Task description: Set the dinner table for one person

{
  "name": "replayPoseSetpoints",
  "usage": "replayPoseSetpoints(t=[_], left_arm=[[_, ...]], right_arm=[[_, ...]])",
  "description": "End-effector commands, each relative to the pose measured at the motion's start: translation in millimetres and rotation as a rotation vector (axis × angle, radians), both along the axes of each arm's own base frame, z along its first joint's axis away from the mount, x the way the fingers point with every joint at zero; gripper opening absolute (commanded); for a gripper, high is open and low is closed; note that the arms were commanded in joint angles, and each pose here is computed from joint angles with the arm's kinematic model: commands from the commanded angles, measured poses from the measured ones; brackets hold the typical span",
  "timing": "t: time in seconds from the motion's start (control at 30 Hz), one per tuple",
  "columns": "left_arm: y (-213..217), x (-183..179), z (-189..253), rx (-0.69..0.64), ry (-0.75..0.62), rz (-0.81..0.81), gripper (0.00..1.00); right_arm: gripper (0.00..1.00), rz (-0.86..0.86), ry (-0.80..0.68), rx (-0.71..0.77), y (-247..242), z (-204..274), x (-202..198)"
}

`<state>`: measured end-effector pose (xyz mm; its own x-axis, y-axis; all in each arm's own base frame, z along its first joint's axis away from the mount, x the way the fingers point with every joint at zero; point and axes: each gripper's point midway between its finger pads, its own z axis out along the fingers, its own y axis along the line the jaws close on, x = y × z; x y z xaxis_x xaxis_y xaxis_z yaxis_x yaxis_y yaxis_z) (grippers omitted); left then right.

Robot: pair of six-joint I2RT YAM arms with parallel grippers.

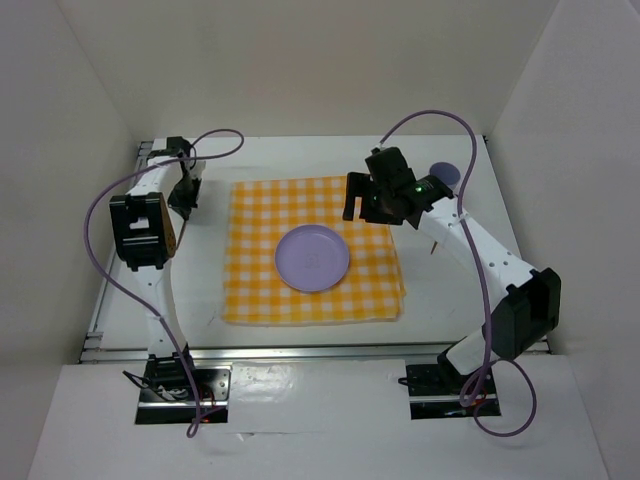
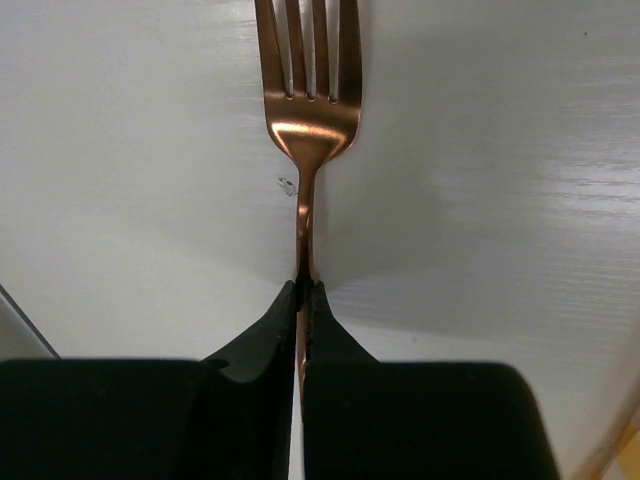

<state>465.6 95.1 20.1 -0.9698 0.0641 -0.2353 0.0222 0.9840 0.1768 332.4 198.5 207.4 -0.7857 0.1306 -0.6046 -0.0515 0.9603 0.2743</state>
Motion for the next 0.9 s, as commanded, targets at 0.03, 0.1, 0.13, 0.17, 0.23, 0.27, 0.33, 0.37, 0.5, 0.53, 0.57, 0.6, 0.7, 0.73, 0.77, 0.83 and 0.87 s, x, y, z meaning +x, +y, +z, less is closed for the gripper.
replayPoseSetpoints(t=[0.03, 0.1, 0.13, 0.17, 0.23, 0.27, 0.33, 0.37, 0.5, 0.53, 0.57, 0.6, 0.7, 0.73, 0.77, 0.83, 0.87], left_arm=[[-5, -23, -27, -0.115, 0.093, 0.058, 0.0], [-5, -29, -24, -0.145, 0.097, 0.089, 0.0], [-6, -32, -16, -0.177, 0.078, 0.13, 0.0], [-11, -35, -8, -0.202, 0.072, 0.147, 0.0], [-18, -38, 12, -0.259, 0.037, 0.182, 0.0], [-29, -41, 36, -0.31, -0.003, 0.204, 0.0], [-43, -48, 64, -0.378, -0.04, 0.256, 0.0], [-53, -50, 76, -0.401, -0.061, 0.256, 0.0], [-91, -63, 124, -0.397, -0.203, 0.218, 0.0], [-115, -68, 141, -0.393, -0.246, 0.149, 0.0], [-128, -79, 133, -0.391, -0.222, 0.152, 0.0], [-137, -83, 131, -0.374, -0.231, 0.136, 0.0], [-175, -112, 105, -0.392, -0.144, 0.107, 0.0], [-186, -120, 94, -0.403, -0.103, 0.103, 0.0], [-192, -126, 85, -0.41, -0.061, 0.113, 0.0], [-209, -129, 69, -0.452, -0.011, 0.11, 0.0], [-211, -129, 65, -0.445, -0.001, 0.138, 0.0]], right_arm=[[0.91, -0.035, -0.041, -0.002, -11, 20, -3], [0.91, -0.042, -0.054, -0.004, -14, 24, -3], [0.91, -0.049, -0.052, 0.002, -13, 24, -3], [0.93, -0.055, -0.047, -0.009, -15, 20, -3], [0.93, -0.055, -0.056, -0.003, -16, 24, -4], [0.93, -0.055, -0.048, -0.008, -17, 20, -6], [0.93, -0.07, -0.05, -0.008, -18, 20, -5], [0.93, -0.07, -0.05, -0.008, -18, 20, -5], [0.93, -0.092, -0.043, -0.013, -23, 17, -4], [0.93, -0.098, -0.047, -0.019, -24, 17, -3], [0.93, -0.107, -0.039, -0.024, -28, 14, -2], [0.93, -0.107, -0.039, -0.024, -28, 13, -2], [0.93, -0.12, -0.033, -0.029, -30, 12, -3], [0.93, -0.12, -0.033, -0.029, -30, 12, -3], [0.93, -0.12, -0.025, -0.034, -31, 9, -5], [0.93, -0.128, -0.024, -0.026, -32, 11, -7], [0.93, -0.128, -0.015, -0.032, -33, 7, -9]])
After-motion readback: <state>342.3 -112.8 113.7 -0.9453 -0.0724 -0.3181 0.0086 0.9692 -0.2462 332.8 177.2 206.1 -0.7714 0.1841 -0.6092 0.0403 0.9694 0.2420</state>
